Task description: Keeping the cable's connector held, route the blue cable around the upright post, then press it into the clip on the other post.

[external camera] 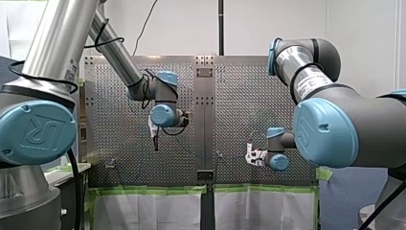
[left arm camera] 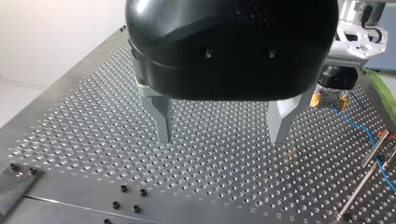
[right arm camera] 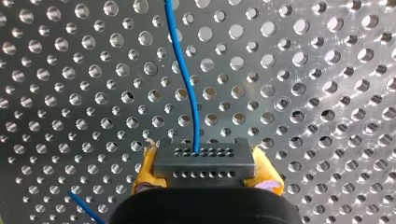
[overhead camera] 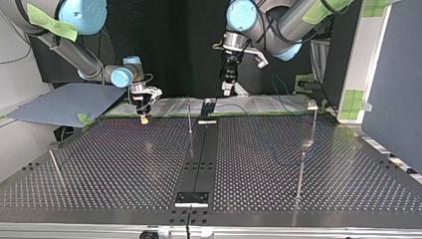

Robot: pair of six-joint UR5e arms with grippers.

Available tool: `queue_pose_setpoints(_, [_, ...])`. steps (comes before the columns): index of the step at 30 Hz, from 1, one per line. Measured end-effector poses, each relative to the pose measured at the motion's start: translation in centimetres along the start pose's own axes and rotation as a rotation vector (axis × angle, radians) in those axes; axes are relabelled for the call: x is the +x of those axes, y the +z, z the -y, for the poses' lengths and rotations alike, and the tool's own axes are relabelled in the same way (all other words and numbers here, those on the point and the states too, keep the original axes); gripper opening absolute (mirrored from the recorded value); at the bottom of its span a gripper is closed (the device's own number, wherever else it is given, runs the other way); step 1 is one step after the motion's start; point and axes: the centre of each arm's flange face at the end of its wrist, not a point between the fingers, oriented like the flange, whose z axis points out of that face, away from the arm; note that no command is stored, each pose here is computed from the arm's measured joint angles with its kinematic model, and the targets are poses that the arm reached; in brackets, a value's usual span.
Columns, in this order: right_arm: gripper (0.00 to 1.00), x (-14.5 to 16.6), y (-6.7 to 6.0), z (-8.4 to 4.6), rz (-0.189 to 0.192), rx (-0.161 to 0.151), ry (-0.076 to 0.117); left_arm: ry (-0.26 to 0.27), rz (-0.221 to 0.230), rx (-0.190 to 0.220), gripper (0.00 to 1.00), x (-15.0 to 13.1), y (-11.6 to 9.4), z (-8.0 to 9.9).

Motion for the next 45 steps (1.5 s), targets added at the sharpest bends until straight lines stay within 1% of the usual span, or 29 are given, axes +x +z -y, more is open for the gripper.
queue_pose_setpoints(5, [0.00, 0.0, 0.0, -0.1, -0.001, 0.000, 0.000, -0.011, -0.002, 0.004, 1.00, -0.6, -2.1, -0.7])
queue_pose_setpoints(11, [0.00, 0.1, 0.0, 0.1, 0.000, 0.004, -0.002, -0.010, -0.011, 0.011, 1.00, -1.0, -4.4, -1.4])
queue_pose_setpoints(14, [0.00, 0.0, 0.0, 0.1, 0.008, 0.004, -0.004, -0.010, -0.012, 0.012, 1.00, -1.2, -5.6, -1.8])
queue_pose_setpoints(19, [0.00, -0.2, -0.2, 0.2, 0.024, 0.004, -0.016, -0.013, -0.013, 0.020, 1.00, -1.4, -7.5, -2.4])
queue_pose_setpoints(23, [0.00, -0.3, -0.3, 0.4, 0.031, 0.006, -0.020, -0.013, -0.009, 0.022, 1.00, -1.7, -8.8, -2.9])
queue_pose_setpoints(28, [0.00, -0.3, -0.3, 0.6, 0.034, 0.009, -0.021, -0.016, 0.002, 0.024, 1.00, -2.2, -9.5, -3.1])
queue_pose_setpoints(45, [0.00, -0.3, -0.3, 0.6, 0.034, 0.009, -0.022, -0.017, 0.003, 0.025, 1.00, -2.3, -9.6, -3.1])
